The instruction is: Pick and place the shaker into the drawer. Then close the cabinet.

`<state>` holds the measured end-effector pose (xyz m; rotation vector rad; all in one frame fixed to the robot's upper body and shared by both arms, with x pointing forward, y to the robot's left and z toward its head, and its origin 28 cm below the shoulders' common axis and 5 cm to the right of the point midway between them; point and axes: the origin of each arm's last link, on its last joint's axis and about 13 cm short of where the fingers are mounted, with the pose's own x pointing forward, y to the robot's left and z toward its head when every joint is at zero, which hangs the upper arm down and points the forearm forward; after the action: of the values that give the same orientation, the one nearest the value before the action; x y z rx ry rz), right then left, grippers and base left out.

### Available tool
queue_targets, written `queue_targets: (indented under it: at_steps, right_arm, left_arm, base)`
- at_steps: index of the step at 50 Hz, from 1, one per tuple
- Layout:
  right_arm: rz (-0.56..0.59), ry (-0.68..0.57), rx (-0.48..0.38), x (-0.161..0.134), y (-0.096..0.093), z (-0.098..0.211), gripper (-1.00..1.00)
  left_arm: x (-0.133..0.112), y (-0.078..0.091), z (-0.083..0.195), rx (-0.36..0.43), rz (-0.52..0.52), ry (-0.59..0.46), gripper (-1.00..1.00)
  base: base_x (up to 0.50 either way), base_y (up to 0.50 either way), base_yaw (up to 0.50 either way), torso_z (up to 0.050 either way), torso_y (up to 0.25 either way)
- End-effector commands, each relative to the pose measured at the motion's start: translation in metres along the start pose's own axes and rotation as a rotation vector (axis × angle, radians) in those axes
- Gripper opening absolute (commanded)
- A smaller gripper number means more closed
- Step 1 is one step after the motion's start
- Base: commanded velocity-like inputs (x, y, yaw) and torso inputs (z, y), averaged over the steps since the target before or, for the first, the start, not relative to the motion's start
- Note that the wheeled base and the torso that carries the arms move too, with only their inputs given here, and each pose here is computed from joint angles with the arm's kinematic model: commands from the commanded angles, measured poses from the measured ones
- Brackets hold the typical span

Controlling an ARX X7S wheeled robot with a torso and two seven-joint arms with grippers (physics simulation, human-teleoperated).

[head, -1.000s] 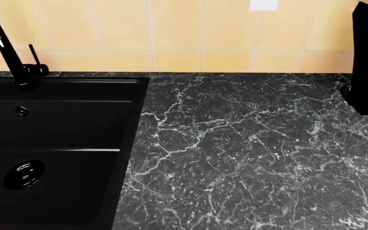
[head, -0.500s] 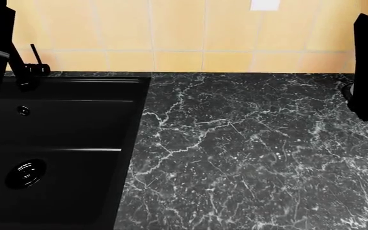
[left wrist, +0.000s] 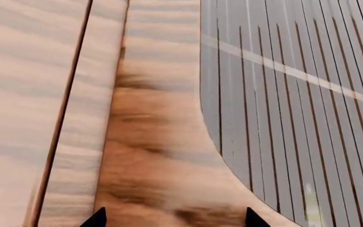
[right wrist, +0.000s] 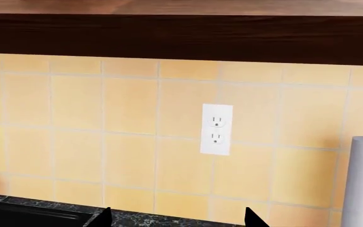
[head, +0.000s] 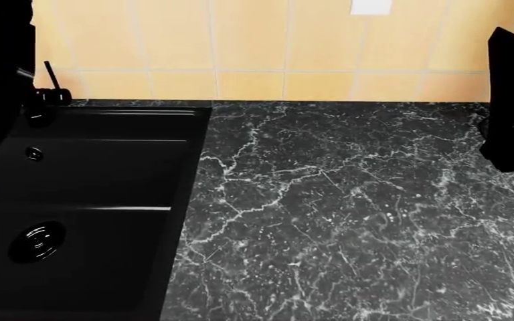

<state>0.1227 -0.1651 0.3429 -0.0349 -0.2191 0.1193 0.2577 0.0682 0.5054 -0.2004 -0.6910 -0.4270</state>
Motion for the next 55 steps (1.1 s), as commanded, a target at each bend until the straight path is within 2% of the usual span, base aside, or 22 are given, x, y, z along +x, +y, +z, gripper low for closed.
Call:
queue_targets:
  at_steps: [1,10,29,42,44,48,55]
  right_arm:
    - [0.003,-0.007,-0.003,-0.001,0.001,0.002,1.0]
    - [0.004,-0.01,0.0,-0.001,0.001,0.004,1.0]
    - [0.002,-0.013,0.014,-0.004,-0.002,0.002,1.0]
    - [-0.002,-0.015,0.019,-0.006,-0.004,0.001,1.0]
    - [-0.003,-0.016,0.019,-0.007,-0.004,0.002,1.0]
    - [-0.006,-0.017,0.016,-0.008,-0.005,0.002,1.0]
    - [-0.012,-0.024,0.01,-0.01,-0.006,0.007,1.0]
  left_arm:
    - [-0.014,-0.008,-0.073,-0.066,-0.095,0.424,1.0]
    - [-0.018,-0.017,-0.075,-0.073,-0.121,0.437,1.0]
    - [-0.049,-0.066,-0.083,-0.122,-0.284,0.501,1.0]
    - [-0.063,-0.077,-0.079,-0.172,-0.342,0.512,1.0]
    - [-0.063,-0.078,-0.077,-0.166,-0.344,0.503,1.0]
    - [-0.058,-0.076,-0.067,-0.097,-0.312,0.44,1.0]
    - [-0.075,-0.054,-0.041,0.017,-0.281,0.348,1.0]
  base:
    - [0.0,0.0,0.0,0.0,0.0]
    - [0.0,0.0,0.0,0.0,0.0]
    - [0.0,0.0,-0.01,0.0,0.0]
    - [0.01,-0.01,-0.01,0.0,0.0]
    - [0.01,-0.01,-0.02,0.0,0.0]
    - [0.01,-0.01,-0.02,0.0,0.0]
    - [0.0,-0.01,-0.01,0.0,0.0]
